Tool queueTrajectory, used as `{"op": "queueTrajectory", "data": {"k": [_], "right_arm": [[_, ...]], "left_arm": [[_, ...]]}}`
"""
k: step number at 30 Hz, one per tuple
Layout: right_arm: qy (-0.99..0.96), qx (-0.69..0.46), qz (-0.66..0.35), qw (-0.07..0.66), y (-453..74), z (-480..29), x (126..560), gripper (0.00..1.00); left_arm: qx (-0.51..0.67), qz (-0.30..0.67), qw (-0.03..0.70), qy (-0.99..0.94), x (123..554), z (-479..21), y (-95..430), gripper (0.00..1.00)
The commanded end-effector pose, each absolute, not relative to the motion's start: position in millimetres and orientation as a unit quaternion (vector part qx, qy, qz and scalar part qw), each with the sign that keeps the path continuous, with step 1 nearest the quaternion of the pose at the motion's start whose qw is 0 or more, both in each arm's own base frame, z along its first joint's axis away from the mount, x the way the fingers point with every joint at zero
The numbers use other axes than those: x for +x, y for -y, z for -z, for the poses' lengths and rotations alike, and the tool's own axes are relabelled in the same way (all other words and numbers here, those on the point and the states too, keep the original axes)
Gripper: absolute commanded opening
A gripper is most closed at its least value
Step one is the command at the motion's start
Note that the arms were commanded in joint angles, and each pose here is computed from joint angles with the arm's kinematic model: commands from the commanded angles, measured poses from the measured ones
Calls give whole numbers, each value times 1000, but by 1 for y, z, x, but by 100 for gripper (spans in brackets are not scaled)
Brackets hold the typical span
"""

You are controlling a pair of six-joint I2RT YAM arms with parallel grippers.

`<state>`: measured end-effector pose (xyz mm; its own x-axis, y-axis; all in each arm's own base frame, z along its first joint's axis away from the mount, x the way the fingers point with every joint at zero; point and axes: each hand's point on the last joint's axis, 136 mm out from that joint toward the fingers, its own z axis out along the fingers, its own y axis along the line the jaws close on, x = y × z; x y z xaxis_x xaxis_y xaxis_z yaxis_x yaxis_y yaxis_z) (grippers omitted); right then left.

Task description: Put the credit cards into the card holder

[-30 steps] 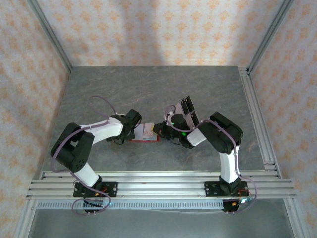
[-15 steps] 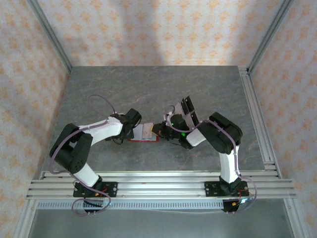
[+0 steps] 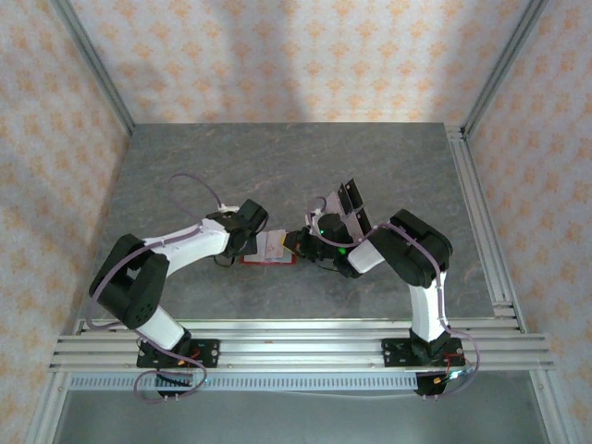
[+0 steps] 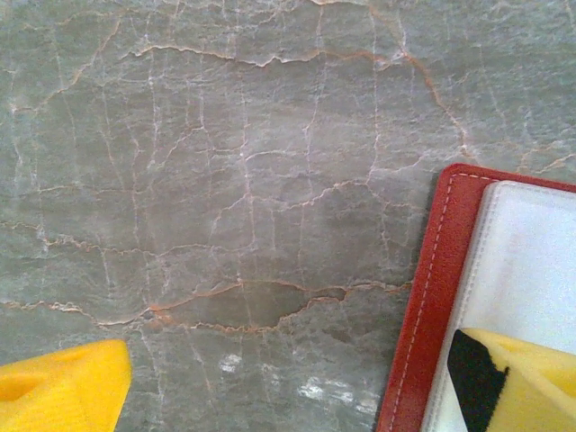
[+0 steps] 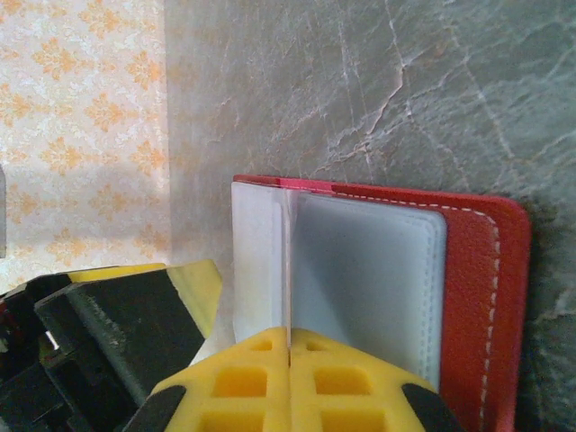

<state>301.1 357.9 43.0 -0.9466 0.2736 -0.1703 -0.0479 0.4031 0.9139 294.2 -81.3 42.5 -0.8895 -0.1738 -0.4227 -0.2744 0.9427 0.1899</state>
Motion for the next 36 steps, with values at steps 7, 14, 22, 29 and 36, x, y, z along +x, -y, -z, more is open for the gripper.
{"op": "queueTrajectory", "data": {"k": [7,14,22,29,36], "right_arm": [[-802,63,-574,156,-367,-55,306,0],[-805,64,-570,152,-368,-50,306,0],[-807,64,-570,141,-369,-42,301,0],[-809,59,-570,131,-371,-40,294,0],[-813,60,-565,125,-371,-34,288,0]], "left_arm": [[-116,-168,176,-963,280,-23,67,92],[-118,-170,170,-963,277,-18,66,92],[-118,-169,167,-964,276,-14,67,92],[-119,-169,163,-965,274,-11,67,92],[-119,-169,162,-965,274,-10,67,92]]}}
